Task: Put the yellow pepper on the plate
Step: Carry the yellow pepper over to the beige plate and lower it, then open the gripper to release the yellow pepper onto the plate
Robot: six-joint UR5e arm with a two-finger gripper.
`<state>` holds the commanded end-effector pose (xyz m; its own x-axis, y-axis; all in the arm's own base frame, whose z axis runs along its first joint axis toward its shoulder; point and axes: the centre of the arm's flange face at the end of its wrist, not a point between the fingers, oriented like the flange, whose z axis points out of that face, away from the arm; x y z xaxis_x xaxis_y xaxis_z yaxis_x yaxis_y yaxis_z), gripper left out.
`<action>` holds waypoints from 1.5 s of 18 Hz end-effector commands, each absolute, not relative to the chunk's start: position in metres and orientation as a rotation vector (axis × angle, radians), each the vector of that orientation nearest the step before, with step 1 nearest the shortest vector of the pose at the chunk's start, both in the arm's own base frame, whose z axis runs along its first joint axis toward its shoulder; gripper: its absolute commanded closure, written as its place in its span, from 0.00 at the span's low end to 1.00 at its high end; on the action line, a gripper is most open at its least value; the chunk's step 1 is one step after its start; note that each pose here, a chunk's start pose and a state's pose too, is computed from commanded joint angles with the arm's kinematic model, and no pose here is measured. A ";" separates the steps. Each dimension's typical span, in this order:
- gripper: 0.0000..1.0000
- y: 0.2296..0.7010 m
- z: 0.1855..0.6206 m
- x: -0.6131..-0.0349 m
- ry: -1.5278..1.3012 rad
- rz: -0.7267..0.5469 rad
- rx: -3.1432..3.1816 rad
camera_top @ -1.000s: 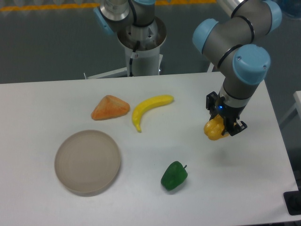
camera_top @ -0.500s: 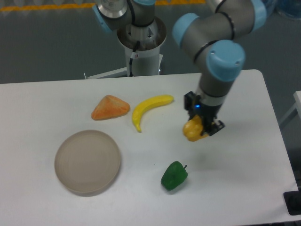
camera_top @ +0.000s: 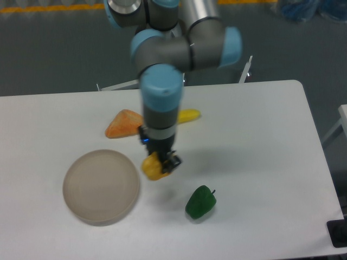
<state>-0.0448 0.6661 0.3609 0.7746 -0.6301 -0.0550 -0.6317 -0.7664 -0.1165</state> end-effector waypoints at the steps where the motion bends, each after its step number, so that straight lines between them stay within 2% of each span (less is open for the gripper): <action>1: 0.90 0.670 0.350 -0.014 1.052 -0.015 -2.829; 3: 0.90 0.676 0.331 0.016 1.031 -0.093 -2.844; 10: 0.84 0.679 0.287 0.039 1.082 -0.145 -2.881; 12: 0.72 0.681 0.281 0.039 1.084 -0.153 -2.889; 14: 0.46 0.681 0.280 0.039 1.094 -0.150 -2.882; 16: 0.00 0.685 0.282 0.037 1.079 -0.112 -2.861; 20: 0.00 0.684 0.293 0.036 1.077 -0.092 -2.845; 23: 0.00 0.681 0.322 0.023 1.039 -0.050 -2.821; 25: 0.00 0.674 0.360 -0.017 0.951 0.009 -2.797; 27: 0.00 0.662 0.391 -0.054 0.893 0.153 -2.816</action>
